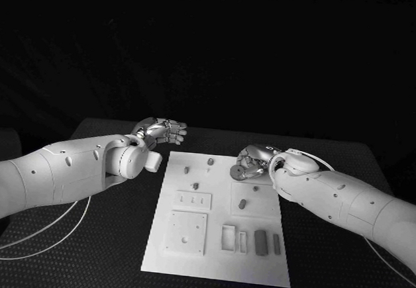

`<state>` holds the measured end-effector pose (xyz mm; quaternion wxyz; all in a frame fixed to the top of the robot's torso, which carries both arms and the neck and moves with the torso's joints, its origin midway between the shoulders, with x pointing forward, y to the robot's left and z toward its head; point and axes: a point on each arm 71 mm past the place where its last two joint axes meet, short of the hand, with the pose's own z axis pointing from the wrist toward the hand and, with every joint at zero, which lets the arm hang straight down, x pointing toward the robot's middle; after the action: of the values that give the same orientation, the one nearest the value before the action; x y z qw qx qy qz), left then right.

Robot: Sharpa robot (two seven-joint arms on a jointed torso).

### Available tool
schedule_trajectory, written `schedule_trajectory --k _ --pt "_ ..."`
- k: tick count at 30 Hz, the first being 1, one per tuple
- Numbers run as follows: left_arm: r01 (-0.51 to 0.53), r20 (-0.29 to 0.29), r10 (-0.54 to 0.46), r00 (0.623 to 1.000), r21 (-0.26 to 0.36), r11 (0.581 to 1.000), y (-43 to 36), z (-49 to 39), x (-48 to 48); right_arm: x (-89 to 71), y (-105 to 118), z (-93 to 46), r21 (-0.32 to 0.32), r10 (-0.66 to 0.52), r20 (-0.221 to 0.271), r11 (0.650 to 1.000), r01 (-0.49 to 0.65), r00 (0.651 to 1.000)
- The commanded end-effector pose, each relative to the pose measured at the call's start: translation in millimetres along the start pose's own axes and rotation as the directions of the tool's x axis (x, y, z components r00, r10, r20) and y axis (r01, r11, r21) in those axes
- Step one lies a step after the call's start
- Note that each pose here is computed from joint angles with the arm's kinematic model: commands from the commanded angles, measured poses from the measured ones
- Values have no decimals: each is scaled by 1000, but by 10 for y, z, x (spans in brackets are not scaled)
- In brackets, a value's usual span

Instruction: Assemble the parts on the task board

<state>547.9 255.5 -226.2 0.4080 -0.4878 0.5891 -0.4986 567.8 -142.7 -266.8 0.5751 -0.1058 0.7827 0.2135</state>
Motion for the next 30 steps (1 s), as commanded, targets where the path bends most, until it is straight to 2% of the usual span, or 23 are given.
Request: schedule_trajectory --k 1,19,30 --pt "-1 -16 1 1000 11 1000 -27 2 23 64 -17 -6 1 -14 -27 1000 14 1000" --pt "-5 -16 5 1000 16 1000 -50 1 19 110 -44 -18 -3 -64 -4 998 64 998" --pt "-6 -14 6 1000 17 1000 -51 3 17 85 1 -14 -18 -96 56 995 97 994"
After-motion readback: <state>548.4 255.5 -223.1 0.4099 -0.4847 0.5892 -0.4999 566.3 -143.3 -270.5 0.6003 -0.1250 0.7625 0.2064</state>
